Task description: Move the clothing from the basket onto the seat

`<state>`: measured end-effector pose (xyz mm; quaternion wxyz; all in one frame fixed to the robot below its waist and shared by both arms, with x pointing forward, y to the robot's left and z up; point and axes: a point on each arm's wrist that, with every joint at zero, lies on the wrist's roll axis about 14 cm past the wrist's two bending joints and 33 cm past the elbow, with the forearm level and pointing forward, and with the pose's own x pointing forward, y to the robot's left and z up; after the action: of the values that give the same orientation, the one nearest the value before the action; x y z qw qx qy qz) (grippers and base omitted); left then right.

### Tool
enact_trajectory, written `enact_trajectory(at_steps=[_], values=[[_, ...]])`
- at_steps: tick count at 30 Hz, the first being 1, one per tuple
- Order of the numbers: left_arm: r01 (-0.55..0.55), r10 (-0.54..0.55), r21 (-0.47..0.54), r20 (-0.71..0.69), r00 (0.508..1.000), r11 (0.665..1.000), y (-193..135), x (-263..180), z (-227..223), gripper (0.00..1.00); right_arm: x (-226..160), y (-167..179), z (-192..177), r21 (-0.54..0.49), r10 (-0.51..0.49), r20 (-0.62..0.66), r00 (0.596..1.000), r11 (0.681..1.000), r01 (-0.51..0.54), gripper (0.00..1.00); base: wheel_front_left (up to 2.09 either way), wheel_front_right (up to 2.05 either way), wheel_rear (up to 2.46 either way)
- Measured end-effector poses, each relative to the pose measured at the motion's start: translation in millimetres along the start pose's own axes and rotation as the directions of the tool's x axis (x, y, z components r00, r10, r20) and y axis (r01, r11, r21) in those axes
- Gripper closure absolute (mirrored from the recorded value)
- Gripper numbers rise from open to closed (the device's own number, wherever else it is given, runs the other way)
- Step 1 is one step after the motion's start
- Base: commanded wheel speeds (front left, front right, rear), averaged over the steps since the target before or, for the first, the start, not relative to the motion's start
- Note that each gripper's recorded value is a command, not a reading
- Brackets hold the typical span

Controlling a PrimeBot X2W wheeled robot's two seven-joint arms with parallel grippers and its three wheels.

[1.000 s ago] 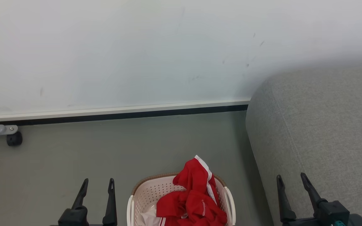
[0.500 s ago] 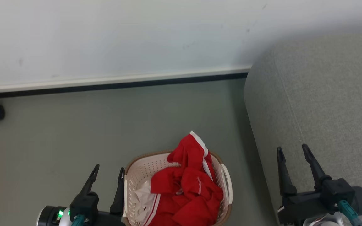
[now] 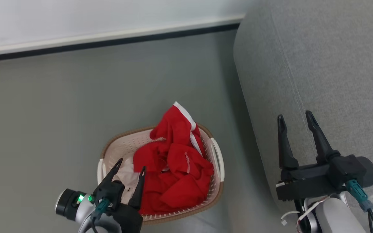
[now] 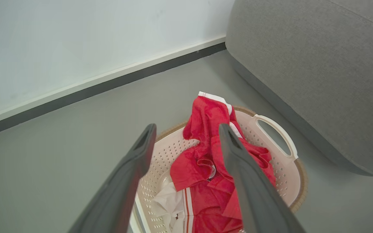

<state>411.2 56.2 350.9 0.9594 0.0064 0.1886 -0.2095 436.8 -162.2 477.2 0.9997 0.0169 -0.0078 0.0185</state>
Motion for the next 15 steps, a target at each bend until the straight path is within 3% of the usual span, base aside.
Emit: enact_trajectory(at_steps=[15], values=[[0.239,-0.238,-0.014,-0.177,0.955,0.971,-58,66,-63,0.0,31,-20,-36,-0.023,-0.052,-0.057,0.997,0.998,0.05,0.0,0.0,0.0,0.0]])
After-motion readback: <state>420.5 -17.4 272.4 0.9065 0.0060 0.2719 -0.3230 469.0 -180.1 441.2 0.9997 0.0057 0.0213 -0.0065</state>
